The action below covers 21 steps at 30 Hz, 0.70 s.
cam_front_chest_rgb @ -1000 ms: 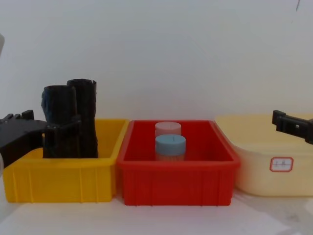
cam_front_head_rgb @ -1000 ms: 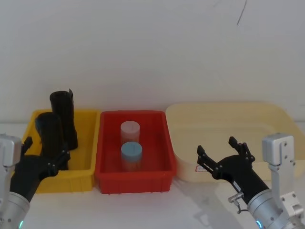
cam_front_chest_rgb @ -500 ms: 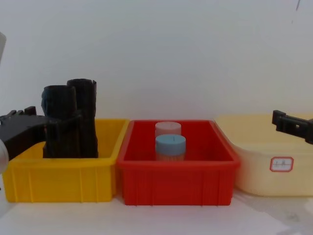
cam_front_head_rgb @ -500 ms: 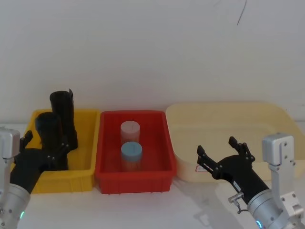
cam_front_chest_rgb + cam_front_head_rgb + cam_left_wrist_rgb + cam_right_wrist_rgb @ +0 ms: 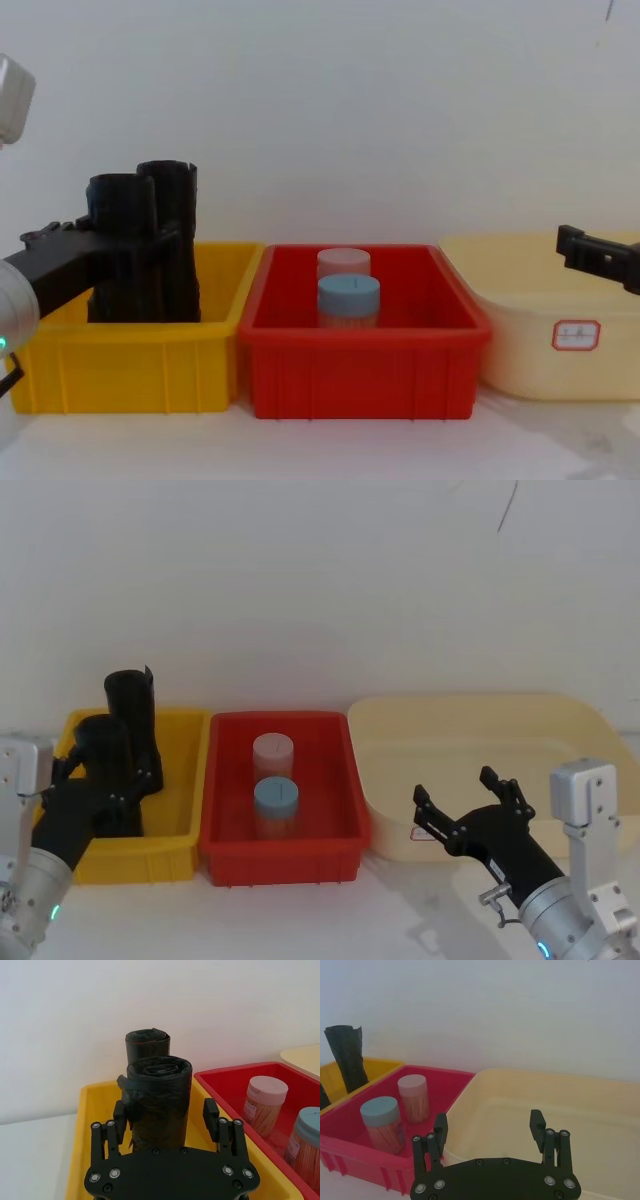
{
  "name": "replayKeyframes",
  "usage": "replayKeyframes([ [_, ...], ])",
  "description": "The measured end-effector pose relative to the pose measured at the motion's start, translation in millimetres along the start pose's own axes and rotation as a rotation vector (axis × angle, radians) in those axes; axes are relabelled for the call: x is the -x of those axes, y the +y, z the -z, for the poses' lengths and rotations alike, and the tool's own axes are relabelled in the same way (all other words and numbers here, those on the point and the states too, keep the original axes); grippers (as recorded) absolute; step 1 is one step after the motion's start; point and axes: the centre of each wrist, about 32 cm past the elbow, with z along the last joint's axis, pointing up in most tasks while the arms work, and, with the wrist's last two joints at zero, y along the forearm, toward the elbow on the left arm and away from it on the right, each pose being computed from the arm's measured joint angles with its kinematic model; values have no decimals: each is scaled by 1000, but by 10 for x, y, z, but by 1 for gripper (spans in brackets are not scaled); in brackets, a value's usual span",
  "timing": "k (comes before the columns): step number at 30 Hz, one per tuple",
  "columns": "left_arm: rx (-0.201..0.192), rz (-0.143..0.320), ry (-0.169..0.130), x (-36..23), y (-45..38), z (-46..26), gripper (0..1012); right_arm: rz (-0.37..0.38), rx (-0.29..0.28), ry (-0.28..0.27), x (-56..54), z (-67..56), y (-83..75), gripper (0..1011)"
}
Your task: Pick up the garbage bag with the one hand and transfer it to the other hand.
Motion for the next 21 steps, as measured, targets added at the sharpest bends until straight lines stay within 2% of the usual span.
replayKeyframes([
  [1, 0, 5, 2, -4, -15, 3, 939, 0, 0, 0, 0, 0, 0, 1001],
  [7, 3, 16, 7, -13, -70, 19, 768, 0, 0, 0, 0, 0, 0, 1002],
  [10, 6, 21, 9, -15, -85, 25, 716, 0, 0, 0, 0, 0, 0, 1001],
  [13, 9, 23, 11, -13, -96, 25, 590, 0, 0, 0, 0, 0, 0, 1001],
  [21, 25, 29, -1, -9, -113, -10, 527, 0, 0, 0, 0, 0, 0, 1001],
])
